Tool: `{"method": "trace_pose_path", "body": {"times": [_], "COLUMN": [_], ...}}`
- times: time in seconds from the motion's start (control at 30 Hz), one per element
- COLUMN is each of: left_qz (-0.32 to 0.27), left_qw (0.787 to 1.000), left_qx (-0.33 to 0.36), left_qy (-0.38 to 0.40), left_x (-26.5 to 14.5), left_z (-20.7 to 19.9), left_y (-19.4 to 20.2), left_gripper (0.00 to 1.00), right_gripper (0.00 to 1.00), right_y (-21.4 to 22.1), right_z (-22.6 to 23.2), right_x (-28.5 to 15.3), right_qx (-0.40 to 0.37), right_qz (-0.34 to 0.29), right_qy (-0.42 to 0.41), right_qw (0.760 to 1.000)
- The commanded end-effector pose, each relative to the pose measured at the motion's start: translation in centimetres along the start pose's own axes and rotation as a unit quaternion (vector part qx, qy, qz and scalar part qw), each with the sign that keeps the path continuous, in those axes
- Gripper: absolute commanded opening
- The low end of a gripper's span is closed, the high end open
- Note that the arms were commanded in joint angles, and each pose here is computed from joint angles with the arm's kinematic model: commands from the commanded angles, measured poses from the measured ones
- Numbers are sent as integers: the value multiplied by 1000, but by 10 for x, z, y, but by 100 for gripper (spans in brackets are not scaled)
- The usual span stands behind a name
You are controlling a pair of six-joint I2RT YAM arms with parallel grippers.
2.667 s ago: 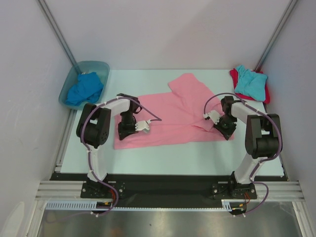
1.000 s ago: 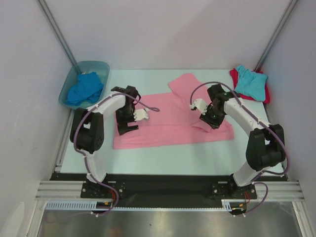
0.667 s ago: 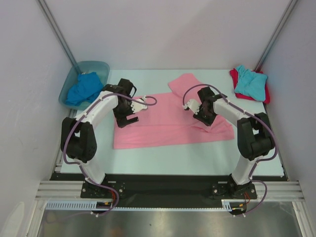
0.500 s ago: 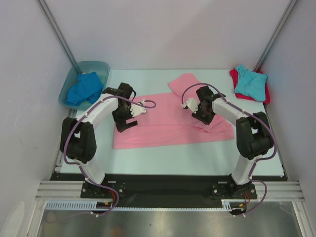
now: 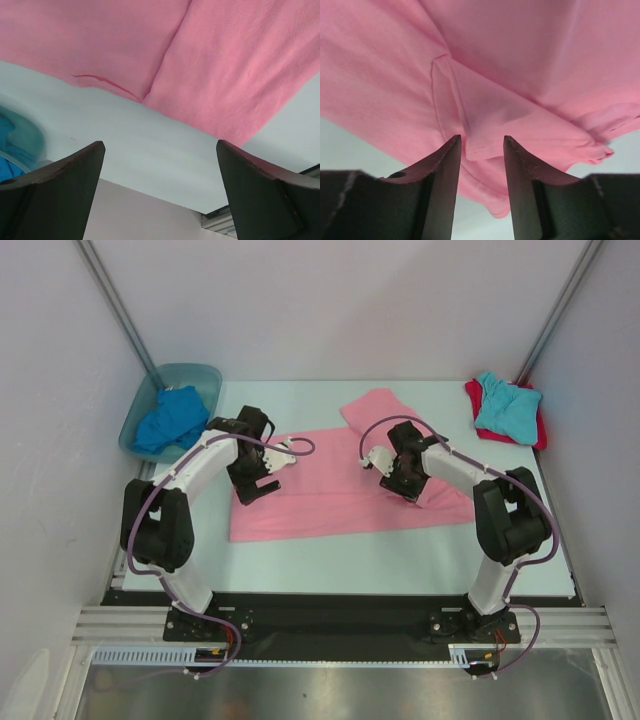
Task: Fold and stack the t-shirts
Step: Fold the tshirt
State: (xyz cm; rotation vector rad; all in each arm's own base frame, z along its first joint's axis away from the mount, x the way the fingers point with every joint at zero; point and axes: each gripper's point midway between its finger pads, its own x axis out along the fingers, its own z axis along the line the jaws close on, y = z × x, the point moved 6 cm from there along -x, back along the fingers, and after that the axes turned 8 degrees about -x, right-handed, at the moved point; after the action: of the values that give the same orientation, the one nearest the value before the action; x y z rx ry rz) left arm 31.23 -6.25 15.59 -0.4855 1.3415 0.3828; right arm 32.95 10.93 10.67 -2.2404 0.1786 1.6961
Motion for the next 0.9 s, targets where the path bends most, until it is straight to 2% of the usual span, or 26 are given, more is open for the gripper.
{"method": "trace_pose_path", "body": {"times": [0.0,0.23,0.3,0.43,0.5,0.57,0.73,0.87], "left_qz": [-30,-30,-30,-27,-27,-27,-29,-26], "left_qw": [999,999,999,999,999,999,999,999], "left_qx": [-16,-13,-11,-10,-9,-9,-10,-8], "left_qy": [-19,-23,-22,-23,-22,-20,-20,-18], "left_x": [-16,-17,-17,-16,-16,-15,-15,-13], "left_z": [4,7,6,7,7,7,8,8], "left_y": [-4,-5,-6,-5,-6,-6,-7,-7], "left_gripper": [100,100,100,100,100,100,100,100], "right_gripper": [45,47,45,29,17,9,0,0], "right_y": [1,4,4,2,2,1,-2,-3], "right_z": [2,5,5,4,3,3,2,1], "right_x": [-6,-5,-4,-5,-5,-5,-3,-3], "right_qx": [9,15,18,21,21,21,19,19], "right_qz": [-6,-4,-3,-6,-8,-8,-7,-7], "right_qy": [13,17,17,21,24,24,27,30], "right_qw": [1000,1000,1000,1000,999,999,999,999]}}
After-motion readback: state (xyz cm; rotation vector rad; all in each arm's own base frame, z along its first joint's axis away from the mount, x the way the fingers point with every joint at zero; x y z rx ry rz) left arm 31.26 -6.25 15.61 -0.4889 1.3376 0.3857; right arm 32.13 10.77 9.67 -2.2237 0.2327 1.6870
